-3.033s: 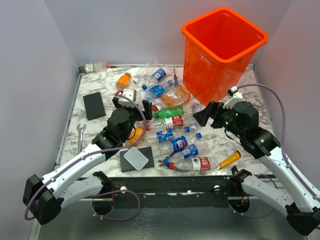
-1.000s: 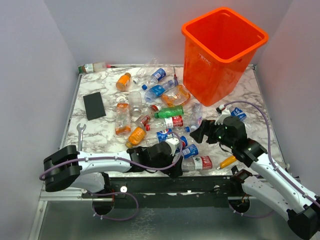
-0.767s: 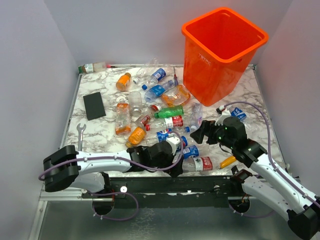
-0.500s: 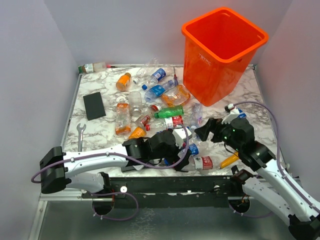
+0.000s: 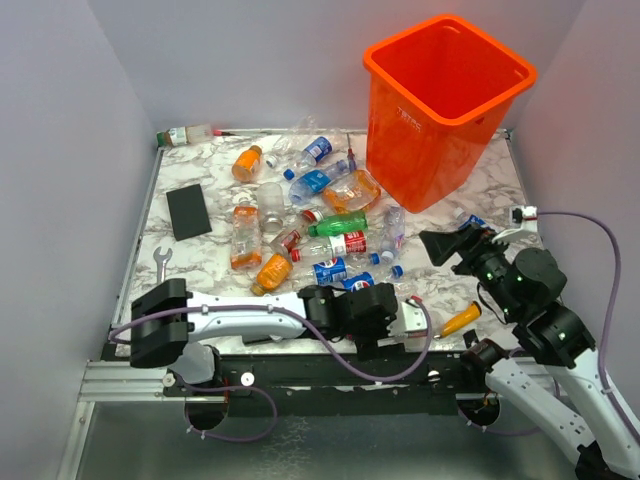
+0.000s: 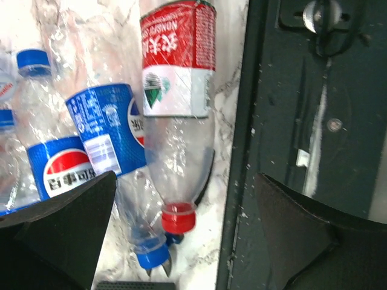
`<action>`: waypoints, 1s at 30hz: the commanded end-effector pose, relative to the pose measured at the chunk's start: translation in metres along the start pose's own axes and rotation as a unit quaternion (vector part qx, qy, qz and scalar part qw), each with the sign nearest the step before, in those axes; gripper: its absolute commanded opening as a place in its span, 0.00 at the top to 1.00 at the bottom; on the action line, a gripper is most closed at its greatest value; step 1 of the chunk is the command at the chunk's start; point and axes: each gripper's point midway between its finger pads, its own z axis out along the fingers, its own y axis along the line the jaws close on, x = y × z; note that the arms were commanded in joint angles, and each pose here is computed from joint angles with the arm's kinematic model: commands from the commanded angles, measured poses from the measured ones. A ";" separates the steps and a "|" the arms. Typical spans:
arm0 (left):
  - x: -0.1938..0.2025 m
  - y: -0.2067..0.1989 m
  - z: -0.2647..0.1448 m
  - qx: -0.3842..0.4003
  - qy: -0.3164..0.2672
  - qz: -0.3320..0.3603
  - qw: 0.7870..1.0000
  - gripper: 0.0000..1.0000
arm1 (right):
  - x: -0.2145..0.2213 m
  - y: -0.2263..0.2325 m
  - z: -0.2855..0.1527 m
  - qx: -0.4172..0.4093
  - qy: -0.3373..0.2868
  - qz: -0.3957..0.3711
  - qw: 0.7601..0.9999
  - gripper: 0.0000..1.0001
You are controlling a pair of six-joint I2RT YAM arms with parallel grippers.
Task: Put the plastic bottles in the bin
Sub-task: Pick up the plastic bottle from the corner of the board.
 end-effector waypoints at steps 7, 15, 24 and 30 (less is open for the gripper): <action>-0.019 0.001 0.043 -0.024 0.044 0.116 0.992 0.07 | -0.047 0.025 -0.032 -0.036 -0.062 0.044 0.996 0.04; -0.006 -0.007 0.080 -0.031 0.087 0.153 0.984 0.17 | -0.046 0.026 -0.034 -0.038 -0.060 0.053 0.996 0.04; -0.001 0.009 0.105 -0.086 0.109 0.148 0.979 0.30 | -0.042 0.023 -0.034 -0.036 -0.058 0.055 0.996 0.04; 0.000 0.012 0.110 -0.100 0.107 0.142 0.979 0.38 | -0.041 0.020 -0.035 -0.031 -0.059 0.053 0.996 0.04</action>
